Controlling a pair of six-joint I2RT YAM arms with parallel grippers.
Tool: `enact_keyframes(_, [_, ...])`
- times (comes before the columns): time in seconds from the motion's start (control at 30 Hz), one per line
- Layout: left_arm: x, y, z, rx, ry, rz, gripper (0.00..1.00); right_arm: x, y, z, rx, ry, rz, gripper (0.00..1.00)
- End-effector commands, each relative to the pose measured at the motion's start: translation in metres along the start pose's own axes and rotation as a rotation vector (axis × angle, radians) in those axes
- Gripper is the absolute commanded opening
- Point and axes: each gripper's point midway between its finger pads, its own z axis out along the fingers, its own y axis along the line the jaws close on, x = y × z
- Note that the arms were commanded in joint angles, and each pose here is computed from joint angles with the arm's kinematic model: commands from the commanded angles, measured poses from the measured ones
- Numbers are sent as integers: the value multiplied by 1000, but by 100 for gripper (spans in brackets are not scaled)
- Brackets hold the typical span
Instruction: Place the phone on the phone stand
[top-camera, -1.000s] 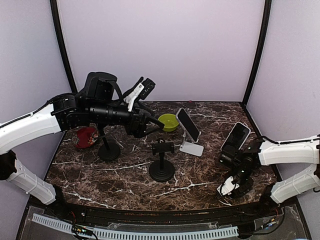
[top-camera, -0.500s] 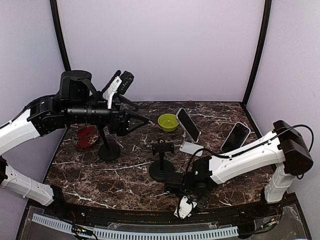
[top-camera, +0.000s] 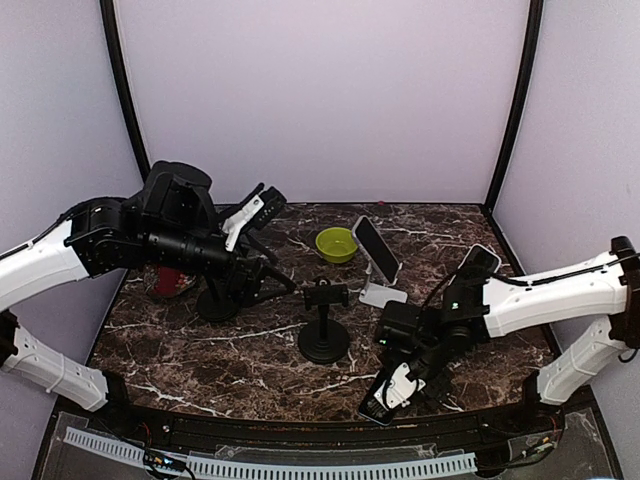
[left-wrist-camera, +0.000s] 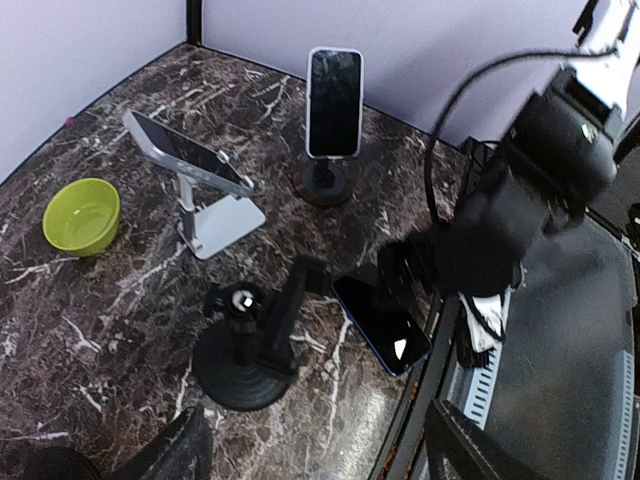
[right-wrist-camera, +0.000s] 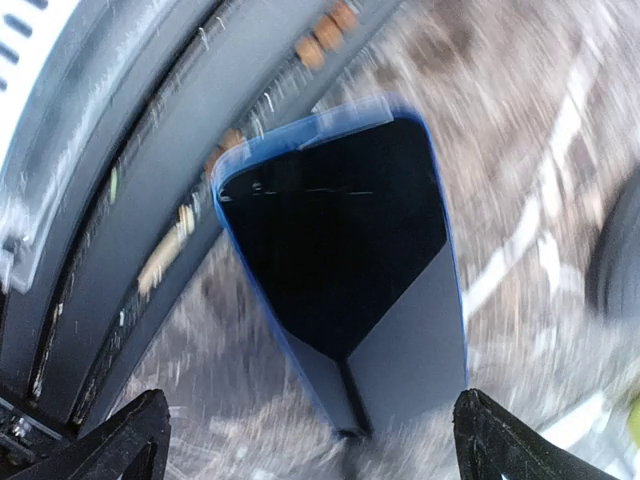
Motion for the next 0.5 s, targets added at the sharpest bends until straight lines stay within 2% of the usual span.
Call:
enact_keyframes(0.0, [45,-27,7,41,176,-2,75,26,6,-8,3,-83,203,100])
enact_keyframes(0.17, [82,-47,26,56,270,3,75,43,-17,-22,59,-232,383,100])
enact_keyframes(0.3, [108,-52,44,62,294,-15,76,45,-26,-16,93,-249,375,100])
enact_keyframes(0.47, [123,-50,63,64,250,-57,76,46,-36,3,73,-219,323,100])
